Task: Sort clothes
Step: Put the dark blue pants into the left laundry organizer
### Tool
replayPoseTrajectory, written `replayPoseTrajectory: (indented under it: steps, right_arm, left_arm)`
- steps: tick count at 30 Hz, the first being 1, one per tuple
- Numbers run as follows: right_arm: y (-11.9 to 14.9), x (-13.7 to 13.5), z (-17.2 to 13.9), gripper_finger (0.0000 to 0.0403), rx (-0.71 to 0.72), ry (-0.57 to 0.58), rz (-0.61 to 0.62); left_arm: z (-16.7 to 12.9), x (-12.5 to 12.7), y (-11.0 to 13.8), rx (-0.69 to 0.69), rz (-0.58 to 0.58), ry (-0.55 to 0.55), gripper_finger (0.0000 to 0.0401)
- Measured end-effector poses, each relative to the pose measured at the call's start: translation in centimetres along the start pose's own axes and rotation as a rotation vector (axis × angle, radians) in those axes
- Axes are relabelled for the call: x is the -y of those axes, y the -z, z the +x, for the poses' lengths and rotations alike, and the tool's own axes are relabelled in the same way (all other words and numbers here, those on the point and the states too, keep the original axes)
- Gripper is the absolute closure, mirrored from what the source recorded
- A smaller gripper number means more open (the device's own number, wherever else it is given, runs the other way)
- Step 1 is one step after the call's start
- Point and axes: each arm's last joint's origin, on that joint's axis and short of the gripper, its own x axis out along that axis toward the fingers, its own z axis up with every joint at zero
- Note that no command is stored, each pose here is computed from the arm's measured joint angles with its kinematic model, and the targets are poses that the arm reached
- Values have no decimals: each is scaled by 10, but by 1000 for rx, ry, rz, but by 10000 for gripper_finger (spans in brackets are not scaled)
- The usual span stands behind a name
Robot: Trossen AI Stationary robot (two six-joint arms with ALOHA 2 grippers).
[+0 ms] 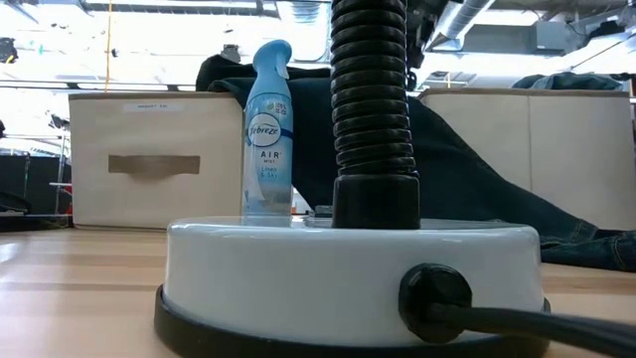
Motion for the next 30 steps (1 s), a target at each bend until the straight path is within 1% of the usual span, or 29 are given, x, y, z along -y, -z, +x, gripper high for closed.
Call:
replayPoseTrajectory:
  steps: [5, 7, 9, 11, 13, 17, 18, 19, 23, 27, 30]
  right_arm:
    - [6, 1, 9, 135, -23, -5, 3]
    - [6, -1, 9, 148, -18, -16, -3]
    - [4, -3, 9, 171, -2, -28, -8]
    - [3, -6, 9, 204, 12, -35, -19]
    - [2, -9, 10, 247, 20, -41, -28]
    - [1, -13, 10, 359, 28, -66, -37]
    - [1, -15, 10, 379, 32, -69, -37]
    - [0, -16, 10, 387, 42, -72, -36]
    - [-9, -24, 2, 392, 115, -90, -41]
    - [-25, -28, -23, 398, 204, -88, -64]
    - [-39, -26, -49, 399, 286, -70, -88]
  left_arm:
    - [0, 0, 0, 0, -2, 1, 109]
    - [0, 0, 0, 0, -2, 1, 109]
    - [0, 0, 0, 0, -2, 1, 109]
    - [0, 0, 0, 0, -2, 1, 109]
    - [0, 0, 0, 0, -2, 1, 109]
    - [0, 0, 0, 0, -2, 1, 109]
    - [0, 0, 0, 0, -2, 1, 109]
    - [0, 0, 0, 0, -3, 1, 109]
    - [0, 0, 0, 0, -12, 1, 109]
    - [0, 0, 0, -2, -19, 1, 109]
    - [0, 0, 0, -2, -21, 0, 109]
